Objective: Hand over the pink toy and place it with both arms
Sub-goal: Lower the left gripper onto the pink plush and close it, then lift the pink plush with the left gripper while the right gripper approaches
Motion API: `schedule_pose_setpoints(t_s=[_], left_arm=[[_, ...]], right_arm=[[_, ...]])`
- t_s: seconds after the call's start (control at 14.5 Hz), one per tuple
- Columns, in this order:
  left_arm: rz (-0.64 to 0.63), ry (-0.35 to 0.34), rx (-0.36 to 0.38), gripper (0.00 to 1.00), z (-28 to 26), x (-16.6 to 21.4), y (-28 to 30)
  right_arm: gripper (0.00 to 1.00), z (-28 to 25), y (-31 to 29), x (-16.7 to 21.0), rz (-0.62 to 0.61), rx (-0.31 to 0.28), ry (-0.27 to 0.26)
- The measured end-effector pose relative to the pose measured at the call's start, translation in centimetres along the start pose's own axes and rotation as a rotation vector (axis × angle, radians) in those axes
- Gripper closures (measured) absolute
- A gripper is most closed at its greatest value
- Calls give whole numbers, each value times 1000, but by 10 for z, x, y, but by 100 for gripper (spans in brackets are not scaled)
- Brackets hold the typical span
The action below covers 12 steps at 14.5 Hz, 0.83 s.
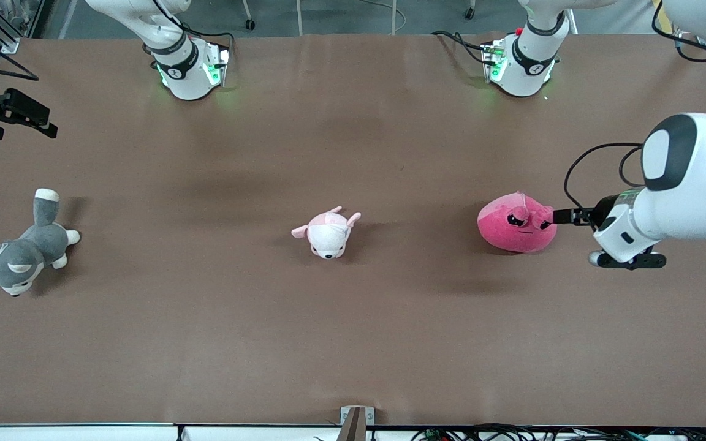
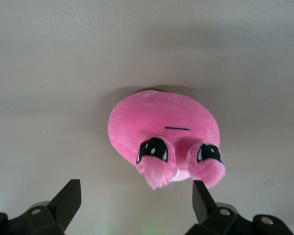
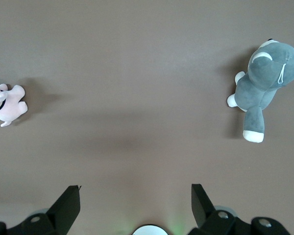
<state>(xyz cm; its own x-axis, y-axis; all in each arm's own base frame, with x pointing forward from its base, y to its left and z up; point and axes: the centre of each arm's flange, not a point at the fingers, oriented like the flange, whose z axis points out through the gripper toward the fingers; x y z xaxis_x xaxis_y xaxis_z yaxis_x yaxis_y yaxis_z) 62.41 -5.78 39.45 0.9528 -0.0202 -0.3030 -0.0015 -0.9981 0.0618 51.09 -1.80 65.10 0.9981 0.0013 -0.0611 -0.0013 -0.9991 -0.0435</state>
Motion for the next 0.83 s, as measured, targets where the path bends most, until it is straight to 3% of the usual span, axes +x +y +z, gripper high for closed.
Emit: schedule_pose_setpoints(t_s=[0.41, 0.62, 0.83], left_arm=[[-56, -82, 10, 0, 49, 14, 12], [-67, -112, 16, 4, 66, 14, 17], [-73, -128, 16, 32, 74, 15, 13]], right_arm=[[0, 13, 3, 16, 5, -1, 10], [0, 35, 9, 32, 16, -1, -24], [0, 78, 31, 59, 52, 2, -82]])
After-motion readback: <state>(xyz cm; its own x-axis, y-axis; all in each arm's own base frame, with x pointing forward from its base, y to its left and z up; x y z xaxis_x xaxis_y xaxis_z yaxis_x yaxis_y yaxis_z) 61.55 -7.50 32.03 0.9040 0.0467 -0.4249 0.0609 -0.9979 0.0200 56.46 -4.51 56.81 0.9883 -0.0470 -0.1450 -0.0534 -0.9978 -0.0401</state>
